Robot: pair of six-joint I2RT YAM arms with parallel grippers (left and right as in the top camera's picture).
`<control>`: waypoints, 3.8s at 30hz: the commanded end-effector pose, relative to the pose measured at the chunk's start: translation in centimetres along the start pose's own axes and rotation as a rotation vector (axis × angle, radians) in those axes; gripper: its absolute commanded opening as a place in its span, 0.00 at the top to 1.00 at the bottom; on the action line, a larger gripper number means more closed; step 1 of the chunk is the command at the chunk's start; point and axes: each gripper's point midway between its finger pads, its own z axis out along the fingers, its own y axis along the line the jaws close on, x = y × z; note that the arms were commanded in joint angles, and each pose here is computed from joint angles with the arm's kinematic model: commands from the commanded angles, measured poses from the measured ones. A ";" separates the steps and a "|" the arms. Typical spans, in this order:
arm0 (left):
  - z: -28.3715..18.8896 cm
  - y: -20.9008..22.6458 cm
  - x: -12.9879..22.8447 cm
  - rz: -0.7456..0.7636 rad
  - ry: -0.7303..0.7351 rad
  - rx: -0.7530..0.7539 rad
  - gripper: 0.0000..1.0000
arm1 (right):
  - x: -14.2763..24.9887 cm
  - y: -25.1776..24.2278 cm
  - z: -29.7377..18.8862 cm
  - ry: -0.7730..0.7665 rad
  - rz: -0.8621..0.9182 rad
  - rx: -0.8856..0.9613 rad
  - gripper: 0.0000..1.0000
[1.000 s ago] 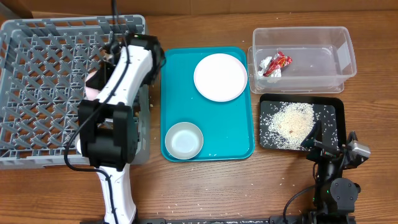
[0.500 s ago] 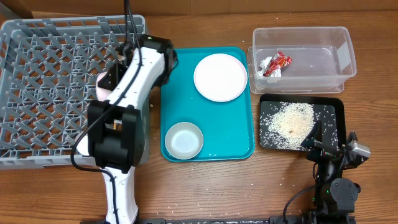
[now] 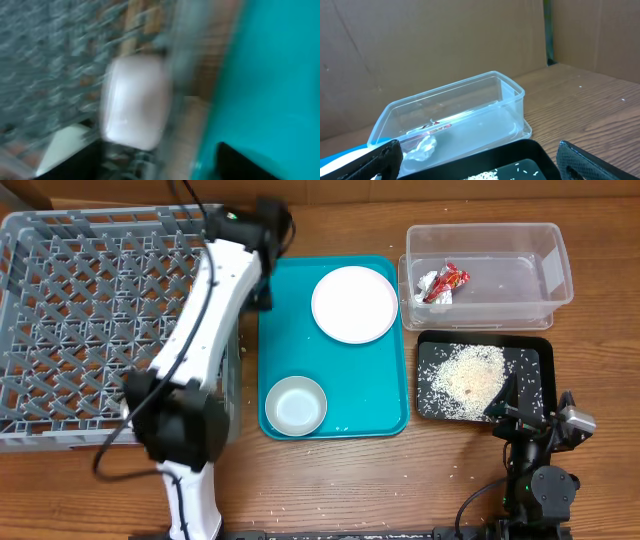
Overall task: Sort waste into correct bins and load items into the dishwasher
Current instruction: 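Reach the left gripper to the small grey bowl and grasp its rim, then carry the grey bowl into the dish rack and release it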
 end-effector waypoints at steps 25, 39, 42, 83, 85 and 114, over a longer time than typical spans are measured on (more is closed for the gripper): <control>3.5 -4.5 18.4 0.281 0.305 0.201 0.28 | 0.1 -0.2 0.0 -0.008 0.001 0.005 0.00; 9.9 -5.9 18.4 0.201 0.225 0.266 0.85 | 0.1 -0.2 0.0 -0.008 0.001 0.005 0.00; 9.5 -7.0 18.5 0.224 0.230 0.332 0.96 | 0.1 -0.2 0.0 -0.008 0.001 0.005 0.00; 1.5 20.2 2.5 -0.079 -0.161 -0.773 0.96 | 0.1 -0.2 0.0 -0.008 0.001 0.005 0.00; 2.8 20.0 2.1 -0.078 -0.147 -0.779 0.96 | 0.1 -0.2 0.0 -0.008 0.001 0.005 0.00; 4.8 19.0 1.2 0.193 -0.058 -0.943 0.96 | 0.1 -0.2 0.0 -0.008 0.001 0.005 0.00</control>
